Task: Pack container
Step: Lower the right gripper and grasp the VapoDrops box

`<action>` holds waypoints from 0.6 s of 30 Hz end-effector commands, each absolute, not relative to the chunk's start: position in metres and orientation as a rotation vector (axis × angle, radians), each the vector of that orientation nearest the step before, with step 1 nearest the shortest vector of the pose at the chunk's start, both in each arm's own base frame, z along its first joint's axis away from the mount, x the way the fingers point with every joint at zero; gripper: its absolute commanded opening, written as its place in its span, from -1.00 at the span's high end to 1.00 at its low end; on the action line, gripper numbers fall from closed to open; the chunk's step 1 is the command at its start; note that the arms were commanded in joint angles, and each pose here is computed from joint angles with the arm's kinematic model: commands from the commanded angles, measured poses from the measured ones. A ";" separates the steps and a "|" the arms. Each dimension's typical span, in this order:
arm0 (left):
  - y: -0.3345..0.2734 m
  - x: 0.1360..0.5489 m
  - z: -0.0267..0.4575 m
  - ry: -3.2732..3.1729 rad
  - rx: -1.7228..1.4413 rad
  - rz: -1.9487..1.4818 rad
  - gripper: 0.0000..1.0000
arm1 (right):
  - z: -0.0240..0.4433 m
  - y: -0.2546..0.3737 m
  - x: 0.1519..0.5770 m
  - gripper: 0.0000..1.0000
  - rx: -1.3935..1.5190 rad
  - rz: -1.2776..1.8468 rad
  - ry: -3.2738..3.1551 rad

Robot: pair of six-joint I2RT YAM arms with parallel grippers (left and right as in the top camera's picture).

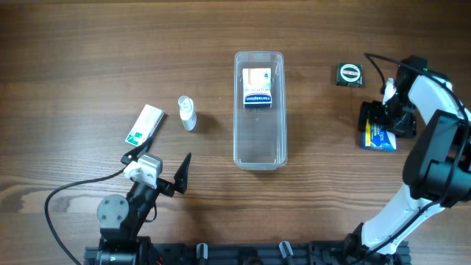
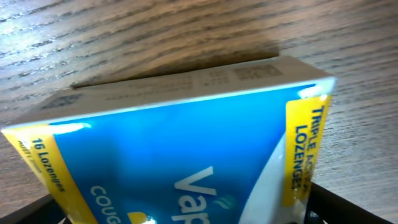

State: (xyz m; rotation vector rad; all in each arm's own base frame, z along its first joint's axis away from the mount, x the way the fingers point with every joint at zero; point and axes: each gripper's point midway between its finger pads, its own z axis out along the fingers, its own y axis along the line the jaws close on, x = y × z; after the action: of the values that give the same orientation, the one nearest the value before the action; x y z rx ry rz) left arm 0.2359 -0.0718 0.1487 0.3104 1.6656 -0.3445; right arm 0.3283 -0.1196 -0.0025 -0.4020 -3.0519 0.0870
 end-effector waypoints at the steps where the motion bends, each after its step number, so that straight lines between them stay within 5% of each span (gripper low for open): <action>1: -0.070 0.237 0.146 1.674 0.307 -0.331 -0.99 | -0.016 -0.119 0.321 -0.99 -0.417 0.114 -3.018; 10: -0.070 0.237 0.146 1.674 0.307 -0.331 -0.99 | -0.017 -0.104 0.330 -0.99 -0.431 -0.033 -3.052; 13: -0.070 0.237 0.146 1.674 0.307 -0.331 -0.99 | -0.017 -0.103 0.329 -0.54 -0.444 -0.042 -3.049; 18: -0.070 0.237 0.146 1.674 0.307 -0.331 -1.00 | -0.017 -0.100 0.328 -0.32 -0.527 -0.059 -3.027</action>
State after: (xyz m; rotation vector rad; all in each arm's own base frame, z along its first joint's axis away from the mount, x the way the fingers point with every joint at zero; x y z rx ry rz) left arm 0.2359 -0.0718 0.1486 0.3104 1.6660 -0.3445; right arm 0.3382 -0.1112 -0.0022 -0.4519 -3.0919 0.0061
